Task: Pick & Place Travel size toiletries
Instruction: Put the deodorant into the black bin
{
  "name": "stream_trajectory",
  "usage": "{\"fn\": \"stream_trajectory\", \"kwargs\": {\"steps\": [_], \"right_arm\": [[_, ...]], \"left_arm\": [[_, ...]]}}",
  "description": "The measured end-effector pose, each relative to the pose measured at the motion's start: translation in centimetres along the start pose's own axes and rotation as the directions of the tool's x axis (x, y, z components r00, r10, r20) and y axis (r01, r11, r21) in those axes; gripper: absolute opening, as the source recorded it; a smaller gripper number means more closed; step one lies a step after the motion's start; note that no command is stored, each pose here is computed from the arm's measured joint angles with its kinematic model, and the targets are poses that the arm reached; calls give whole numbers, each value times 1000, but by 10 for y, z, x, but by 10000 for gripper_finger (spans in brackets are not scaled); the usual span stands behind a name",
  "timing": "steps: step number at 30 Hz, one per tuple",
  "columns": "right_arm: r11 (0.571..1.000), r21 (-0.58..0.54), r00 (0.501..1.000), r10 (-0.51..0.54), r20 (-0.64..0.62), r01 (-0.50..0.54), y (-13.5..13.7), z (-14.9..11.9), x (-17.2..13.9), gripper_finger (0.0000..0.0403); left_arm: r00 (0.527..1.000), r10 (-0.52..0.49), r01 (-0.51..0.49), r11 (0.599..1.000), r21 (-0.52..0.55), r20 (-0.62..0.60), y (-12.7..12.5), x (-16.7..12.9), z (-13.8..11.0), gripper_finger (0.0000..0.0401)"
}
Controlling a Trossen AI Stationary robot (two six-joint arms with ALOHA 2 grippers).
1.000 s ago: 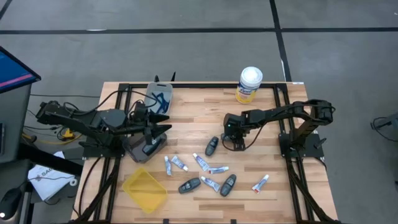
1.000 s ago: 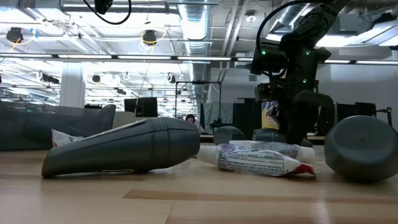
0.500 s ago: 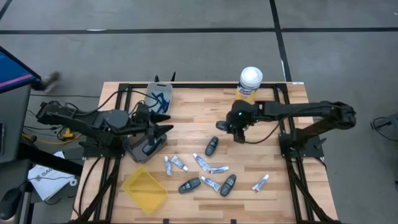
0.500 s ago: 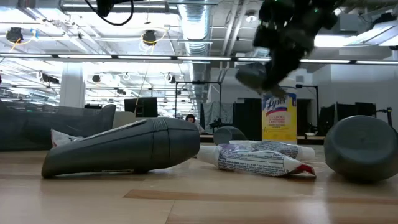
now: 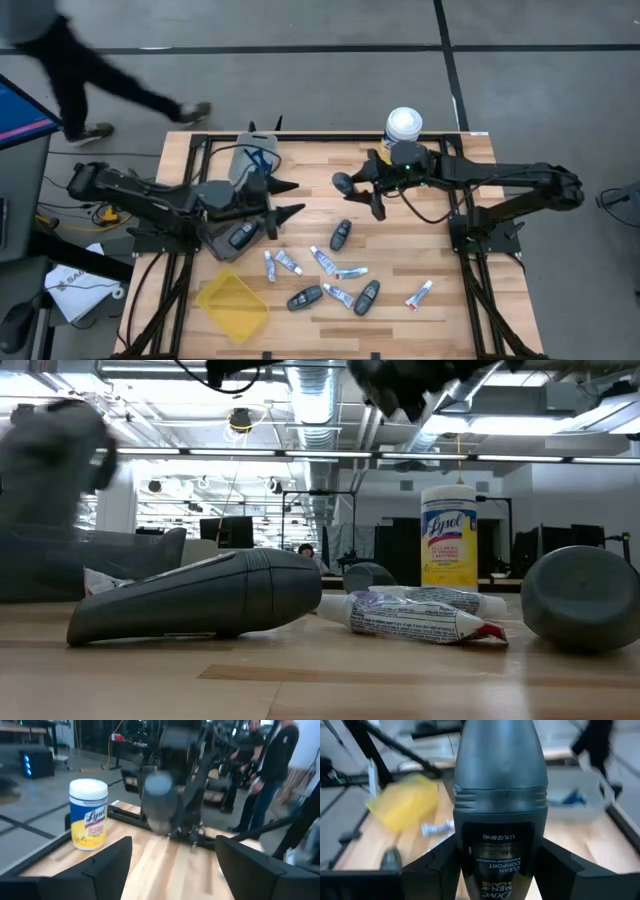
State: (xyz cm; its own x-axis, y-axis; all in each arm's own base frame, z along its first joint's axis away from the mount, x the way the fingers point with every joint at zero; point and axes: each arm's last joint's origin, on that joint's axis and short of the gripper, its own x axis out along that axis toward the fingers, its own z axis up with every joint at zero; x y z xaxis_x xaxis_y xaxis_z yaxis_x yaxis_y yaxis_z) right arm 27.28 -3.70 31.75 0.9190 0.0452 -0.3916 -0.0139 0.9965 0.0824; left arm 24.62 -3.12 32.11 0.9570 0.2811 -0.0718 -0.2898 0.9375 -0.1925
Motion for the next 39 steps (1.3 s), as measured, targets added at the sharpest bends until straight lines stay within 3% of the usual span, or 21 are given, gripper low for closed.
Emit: {"fn": "stream_trajectory", "kwargs": {"steps": [8,13,23,39], "right_arm": [[998,-43,995,55,84,-51,15,23,1,194],[995,-59,990,81,113,-75,23,29,0,198],[991,-83,981,117,153,-105,32,32,1,198],[987,-72,969,157,188,-146,31,31,24,205]], "left_arm": [[998,31,-32,999,18,50,1,31,-13,331],[991,-60,61,998,-9,117,1,42,-11,353],[968,-156,161,987,-14,195,1,46,-5,352],[950,-165,161,986,36,267,0,44,2,352]]}}
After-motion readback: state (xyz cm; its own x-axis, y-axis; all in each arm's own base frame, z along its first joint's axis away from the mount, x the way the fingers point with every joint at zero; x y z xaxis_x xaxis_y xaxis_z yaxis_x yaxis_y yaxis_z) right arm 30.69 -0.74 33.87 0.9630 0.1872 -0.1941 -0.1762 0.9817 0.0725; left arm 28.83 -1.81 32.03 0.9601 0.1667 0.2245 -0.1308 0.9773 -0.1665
